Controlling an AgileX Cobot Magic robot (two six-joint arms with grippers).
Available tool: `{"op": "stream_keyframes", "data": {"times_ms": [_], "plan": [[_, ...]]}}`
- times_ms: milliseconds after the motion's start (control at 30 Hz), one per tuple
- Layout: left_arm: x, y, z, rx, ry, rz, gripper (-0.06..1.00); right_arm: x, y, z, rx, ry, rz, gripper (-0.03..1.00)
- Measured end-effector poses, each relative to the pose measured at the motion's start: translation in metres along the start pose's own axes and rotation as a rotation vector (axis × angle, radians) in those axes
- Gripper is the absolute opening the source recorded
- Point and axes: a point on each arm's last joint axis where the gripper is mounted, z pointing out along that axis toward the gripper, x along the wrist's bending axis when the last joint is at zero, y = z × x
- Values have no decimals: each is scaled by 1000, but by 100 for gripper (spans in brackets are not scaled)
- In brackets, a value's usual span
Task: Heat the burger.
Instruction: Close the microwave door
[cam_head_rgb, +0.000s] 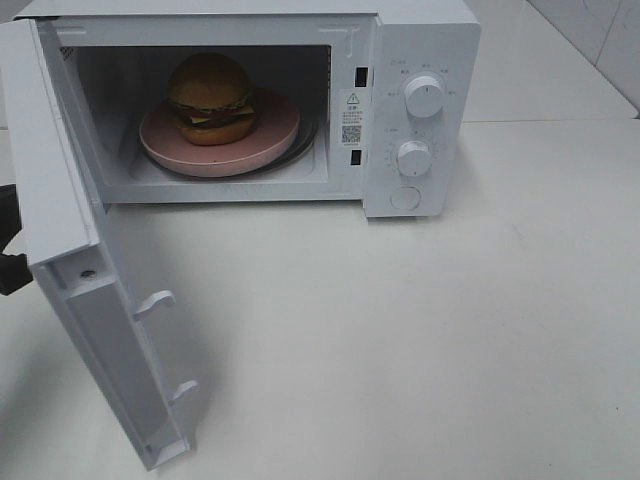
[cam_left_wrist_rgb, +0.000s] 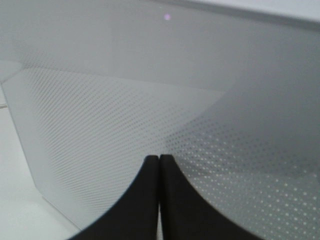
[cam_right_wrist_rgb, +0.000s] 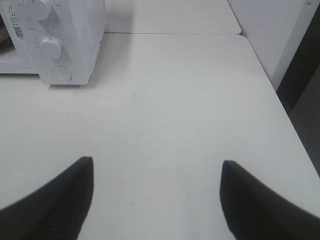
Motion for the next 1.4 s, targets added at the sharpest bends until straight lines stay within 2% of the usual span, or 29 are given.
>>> {"op": "stream_keyframes", "data": {"times_ms": [200,333,800,1067,1400], "plan": [[-13,0,23,7,-86,-4,0,0,0,0,0,0,0,68],[-21,4,33,-12,-94,-23,0,0,0,0,0,0,0,68],[-52,16,80,-79,24,-87,0,0,0,0,0,0,0,68],[-67,21,107,-96,58,-148,0,0,0,0,0,0,0,68],[-75,31,140,-95,58,-178,0,0,0,0,0,0,0,68]]}}
